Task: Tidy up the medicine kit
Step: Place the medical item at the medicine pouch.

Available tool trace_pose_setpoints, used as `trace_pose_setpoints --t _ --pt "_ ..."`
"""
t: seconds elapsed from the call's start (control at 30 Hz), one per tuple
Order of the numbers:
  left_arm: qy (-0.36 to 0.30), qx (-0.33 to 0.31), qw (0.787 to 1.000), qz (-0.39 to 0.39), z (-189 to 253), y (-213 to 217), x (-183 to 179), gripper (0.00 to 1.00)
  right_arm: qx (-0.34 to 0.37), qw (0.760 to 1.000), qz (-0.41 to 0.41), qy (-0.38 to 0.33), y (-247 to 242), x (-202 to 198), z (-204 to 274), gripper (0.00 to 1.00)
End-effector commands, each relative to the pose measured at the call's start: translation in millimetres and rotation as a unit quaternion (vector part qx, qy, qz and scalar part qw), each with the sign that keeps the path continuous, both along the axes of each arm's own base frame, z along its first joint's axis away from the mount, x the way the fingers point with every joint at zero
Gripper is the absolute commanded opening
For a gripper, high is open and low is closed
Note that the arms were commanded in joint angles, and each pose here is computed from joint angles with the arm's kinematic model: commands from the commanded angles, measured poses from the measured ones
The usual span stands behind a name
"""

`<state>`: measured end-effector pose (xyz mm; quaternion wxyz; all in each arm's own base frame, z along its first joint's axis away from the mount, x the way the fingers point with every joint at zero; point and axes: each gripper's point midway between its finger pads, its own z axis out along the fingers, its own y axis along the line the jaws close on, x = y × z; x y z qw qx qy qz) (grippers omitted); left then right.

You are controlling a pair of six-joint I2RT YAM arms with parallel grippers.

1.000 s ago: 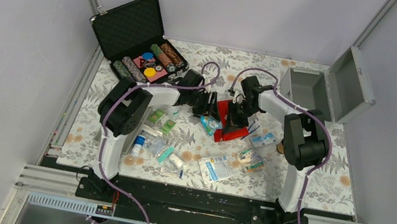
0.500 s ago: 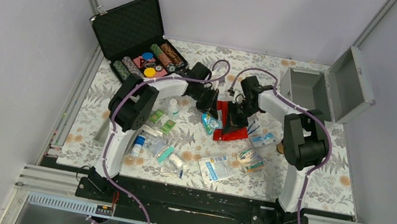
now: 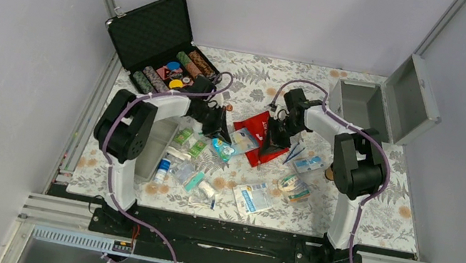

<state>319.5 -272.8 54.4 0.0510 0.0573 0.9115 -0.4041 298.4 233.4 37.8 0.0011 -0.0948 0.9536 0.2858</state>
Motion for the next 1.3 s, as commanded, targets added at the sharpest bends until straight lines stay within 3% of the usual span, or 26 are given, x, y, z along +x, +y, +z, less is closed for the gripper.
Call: trace_pose_setpoints --t 0.0,0.17,0.3,0.47,0.73,0.97,1.27 --pt "-0.007 -0.022 0.998 0.065 21 -3 8 0.00 0.027 1.000 -0.014 -0.002 7 5 15 0.00" --pt "0.028 -0.034 0.997 0.067 37 -5 -9 0.00 0.024 0.999 -0.024 -0.007 7 9 17 0.00" --pt "0.063 -0.053 0.997 -0.007 56 -12 -36 0.00 0.022 0.999 -0.040 -0.017 5 18 19 0.00" --pt "0.006 -0.033 0.999 0.011 70 0 -25 0.00 0.008 0.997 -0.069 -0.030 -5 25 19 0.00" --pt "-0.142 0.012 0.977 0.156 93 20 32 0.00 0.024 0.994 -0.103 -0.029 -4 21 29 0.00" --pt "-0.123 0.075 0.969 0.201 56 14 44 0.00 0.048 0.992 -0.115 -0.015 6 24 33 0.00" --pt "-0.149 0.067 0.967 0.196 43 -23 50 0.00 0.051 0.991 -0.121 0.002 9 25 26 0.00"
